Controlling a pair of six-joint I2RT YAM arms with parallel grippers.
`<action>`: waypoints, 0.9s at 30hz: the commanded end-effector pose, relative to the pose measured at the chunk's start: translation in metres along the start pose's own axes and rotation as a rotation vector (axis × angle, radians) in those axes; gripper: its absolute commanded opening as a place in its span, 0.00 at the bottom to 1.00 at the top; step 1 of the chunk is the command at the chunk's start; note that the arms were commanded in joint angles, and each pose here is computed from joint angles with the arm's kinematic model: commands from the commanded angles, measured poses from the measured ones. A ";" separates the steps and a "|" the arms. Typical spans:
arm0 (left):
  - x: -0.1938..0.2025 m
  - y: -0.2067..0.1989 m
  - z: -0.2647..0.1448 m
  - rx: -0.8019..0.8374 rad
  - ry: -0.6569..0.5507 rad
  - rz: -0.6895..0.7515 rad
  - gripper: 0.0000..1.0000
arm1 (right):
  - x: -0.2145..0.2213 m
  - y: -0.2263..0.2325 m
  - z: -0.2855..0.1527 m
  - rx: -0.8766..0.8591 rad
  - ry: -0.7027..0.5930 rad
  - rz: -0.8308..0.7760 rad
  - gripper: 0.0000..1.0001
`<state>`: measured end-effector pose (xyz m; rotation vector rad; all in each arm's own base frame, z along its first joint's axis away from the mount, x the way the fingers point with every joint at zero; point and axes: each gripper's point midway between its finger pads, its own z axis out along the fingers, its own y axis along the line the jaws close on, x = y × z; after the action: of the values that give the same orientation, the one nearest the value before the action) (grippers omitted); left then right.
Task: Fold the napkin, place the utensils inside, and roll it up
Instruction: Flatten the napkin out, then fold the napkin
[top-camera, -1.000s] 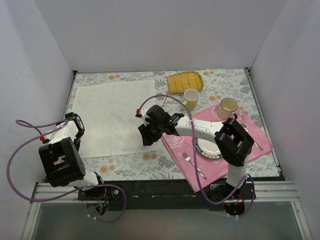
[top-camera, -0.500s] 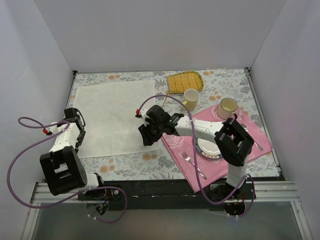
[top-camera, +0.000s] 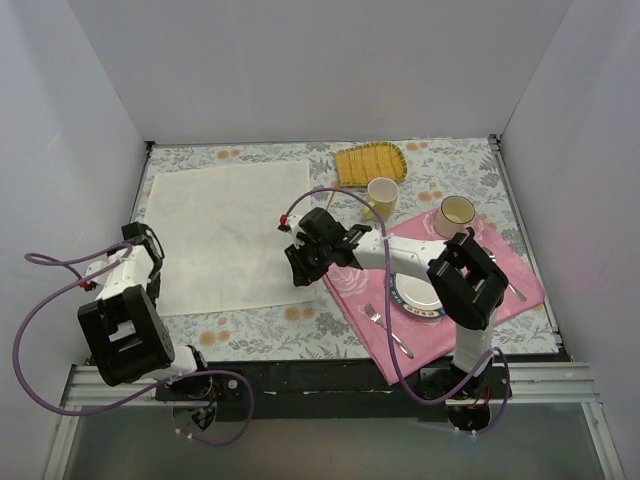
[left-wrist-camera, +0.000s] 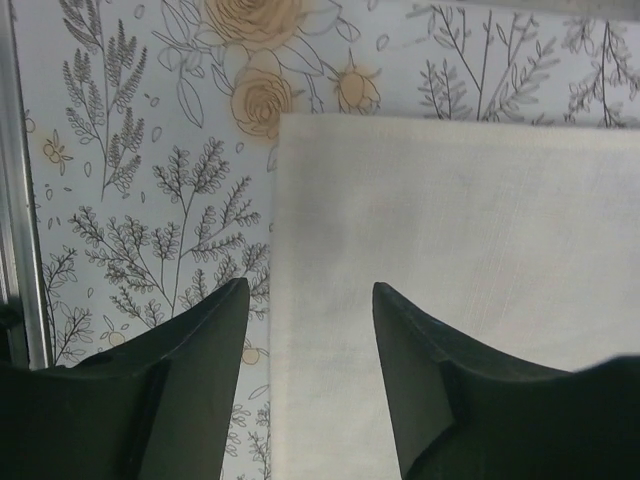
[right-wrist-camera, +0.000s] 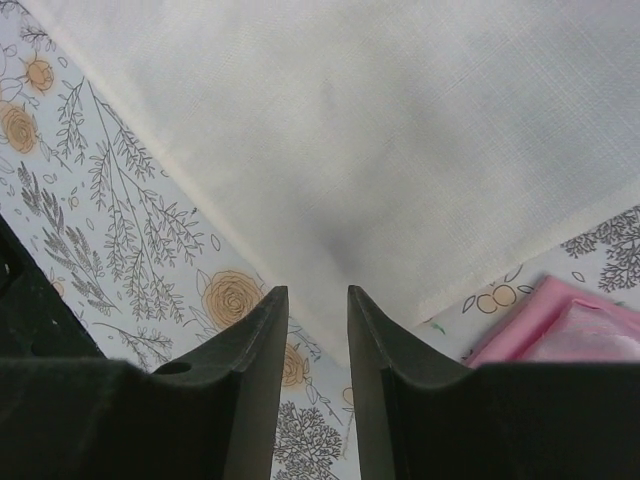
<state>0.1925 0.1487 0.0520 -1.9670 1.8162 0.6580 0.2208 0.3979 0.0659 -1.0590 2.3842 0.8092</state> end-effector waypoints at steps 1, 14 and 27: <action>-0.031 0.006 0.009 -0.041 -0.079 -0.118 0.49 | -0.003 -0.001 -0.001 -0.023 -0.019 -0.012 0.38; -0.028 0.012 0.053 -0.037 -0.046 -0.115 0.53 | -0.003 0.006 -0.016 -0.090 -0.066 -0.023 0.37; -0.005 0.016 0.071 -0.049 -0.006 -0.192 0.21 | -0.011 -0.001 -0.024 -0.071 -0.103 -0.031 0.36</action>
<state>0.1812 0.2050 0.0194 -2.0575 1.5984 0.6836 0.2175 0.3822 0.0651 -1.0621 2.3583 0.8851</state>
